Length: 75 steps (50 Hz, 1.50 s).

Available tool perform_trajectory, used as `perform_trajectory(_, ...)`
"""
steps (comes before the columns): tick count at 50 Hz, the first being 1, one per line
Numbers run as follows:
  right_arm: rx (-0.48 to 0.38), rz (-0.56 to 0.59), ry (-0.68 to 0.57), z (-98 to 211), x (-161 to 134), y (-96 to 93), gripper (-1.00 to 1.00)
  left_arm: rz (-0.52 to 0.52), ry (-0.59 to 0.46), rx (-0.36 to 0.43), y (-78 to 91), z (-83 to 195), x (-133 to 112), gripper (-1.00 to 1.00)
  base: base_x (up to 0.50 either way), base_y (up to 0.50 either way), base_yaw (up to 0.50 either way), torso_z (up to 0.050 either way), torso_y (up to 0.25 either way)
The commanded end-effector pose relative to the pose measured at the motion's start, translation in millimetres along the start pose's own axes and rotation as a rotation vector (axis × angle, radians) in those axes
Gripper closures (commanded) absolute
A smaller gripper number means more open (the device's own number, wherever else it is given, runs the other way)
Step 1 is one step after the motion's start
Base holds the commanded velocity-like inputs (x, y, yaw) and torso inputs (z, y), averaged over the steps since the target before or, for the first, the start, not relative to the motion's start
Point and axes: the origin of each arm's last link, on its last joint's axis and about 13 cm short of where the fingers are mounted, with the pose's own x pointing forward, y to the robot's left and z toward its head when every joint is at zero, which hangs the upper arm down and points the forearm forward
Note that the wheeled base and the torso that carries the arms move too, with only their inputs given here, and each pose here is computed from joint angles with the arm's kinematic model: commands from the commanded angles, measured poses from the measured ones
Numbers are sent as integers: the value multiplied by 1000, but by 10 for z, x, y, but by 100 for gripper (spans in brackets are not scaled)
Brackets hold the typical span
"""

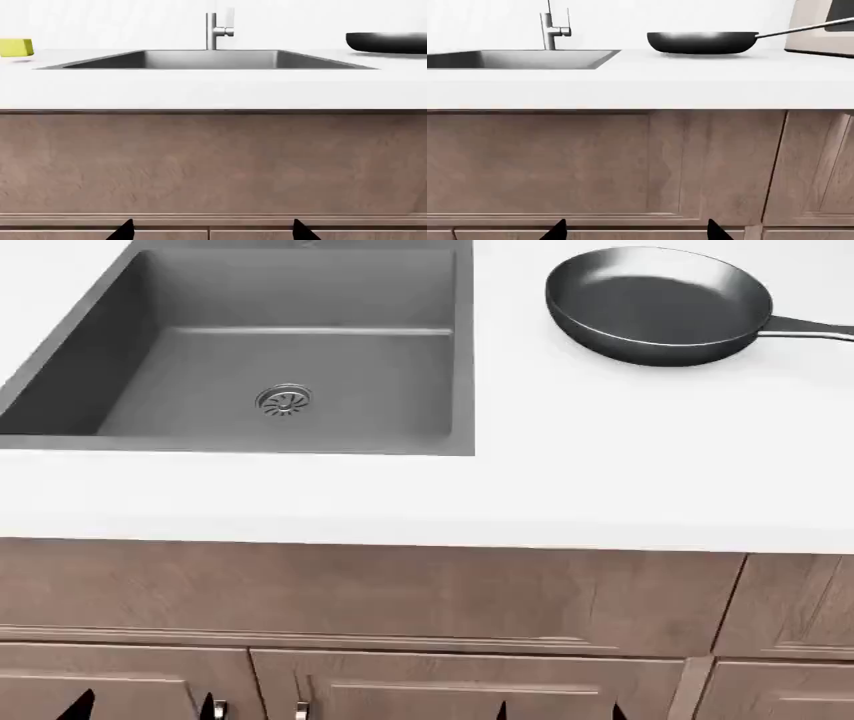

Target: Pick the pan and sponge and place them into the sink. Then turn on the water.

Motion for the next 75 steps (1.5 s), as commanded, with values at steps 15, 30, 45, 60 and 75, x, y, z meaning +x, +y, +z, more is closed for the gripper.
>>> perform_trajectory(15, 9, 21, -6, -13, 4, 20, -100, -5, 5, 6, -2, -4, 8, -100, 0, 0, 0, 0, 0)
perform_trajectory(30, 12, 9, 3, -20, 3, 12, -100, -1, 9, 2, 21, -10, 2, -100, 7, -288, 0, 0, 0)
perform_trajectory(45, 1, 1, -4, -20, 2, 4, -100, 5, 9, -11, -42, 8, 25, -100, 71, -420, 0, 0, 0)
perform_trajectory(60, -5, -21, -11, -18, -8, 3, -100, 6, 0, -17, -10, 17, 12, -100, 149, -52, 0, 0, 0)
perform_trajectory(75, -5, -25, -2, -25, -9, 0, -100, 22, 11, -4, -22, 24, 31, -100, 0, 0, 0, 0, 0)
